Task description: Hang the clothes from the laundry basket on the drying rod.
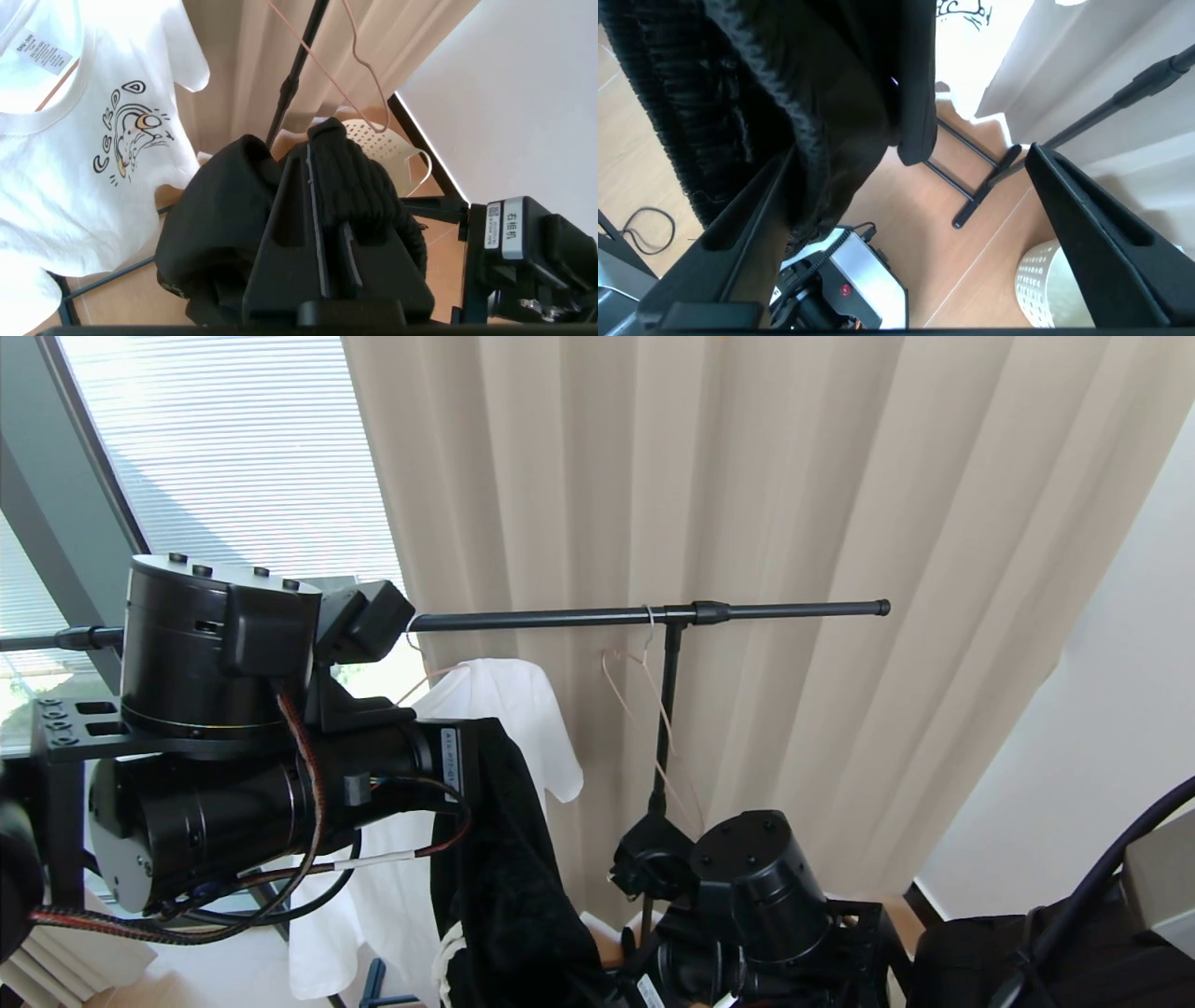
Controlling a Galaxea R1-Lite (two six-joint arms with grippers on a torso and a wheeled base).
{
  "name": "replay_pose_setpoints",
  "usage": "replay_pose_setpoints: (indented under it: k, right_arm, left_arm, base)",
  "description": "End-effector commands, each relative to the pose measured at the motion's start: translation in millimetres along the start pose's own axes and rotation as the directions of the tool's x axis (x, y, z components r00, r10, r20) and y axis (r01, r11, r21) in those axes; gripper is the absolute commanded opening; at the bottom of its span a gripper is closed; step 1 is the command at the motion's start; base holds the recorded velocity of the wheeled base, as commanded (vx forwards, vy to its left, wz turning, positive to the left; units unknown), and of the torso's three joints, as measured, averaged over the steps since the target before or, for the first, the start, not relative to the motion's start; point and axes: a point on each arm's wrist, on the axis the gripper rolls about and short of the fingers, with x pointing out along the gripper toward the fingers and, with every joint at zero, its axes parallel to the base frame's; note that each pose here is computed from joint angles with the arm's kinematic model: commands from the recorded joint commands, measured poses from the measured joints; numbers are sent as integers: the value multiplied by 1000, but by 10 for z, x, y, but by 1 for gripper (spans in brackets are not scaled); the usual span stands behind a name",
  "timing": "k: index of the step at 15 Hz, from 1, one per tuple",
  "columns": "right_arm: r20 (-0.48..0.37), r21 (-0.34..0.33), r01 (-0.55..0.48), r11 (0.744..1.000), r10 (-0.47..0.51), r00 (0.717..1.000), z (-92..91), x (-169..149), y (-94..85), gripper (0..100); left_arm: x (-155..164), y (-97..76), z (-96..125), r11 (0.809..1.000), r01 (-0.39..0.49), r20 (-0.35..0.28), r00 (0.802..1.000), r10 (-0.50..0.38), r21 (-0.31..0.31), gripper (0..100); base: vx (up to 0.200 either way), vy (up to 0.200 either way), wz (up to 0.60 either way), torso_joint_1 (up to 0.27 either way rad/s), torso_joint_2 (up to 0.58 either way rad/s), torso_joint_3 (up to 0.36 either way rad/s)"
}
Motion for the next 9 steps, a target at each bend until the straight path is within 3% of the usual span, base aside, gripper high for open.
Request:
replay_pose_setpoints:
  k: [1, 9]
  right_arm:
    - [-7, -1, 1, 1000, -1, 1000, -17, 14, 0, 100]
    - [-13, -1, -7, 1000, 7, 1000, -48, -17, 9, 100]
  left_arm:
    - [-3, 3, 2, 1000, -1, 2, 1000, 1, -1, 0]
    - [6, -4, -5, 1000, 2, -2, 1000, -2, 1, 0]
  base:
    - [0, 0, 0, 0, 0, 0]
    - [0, 0, 0, 0, 0, 0]
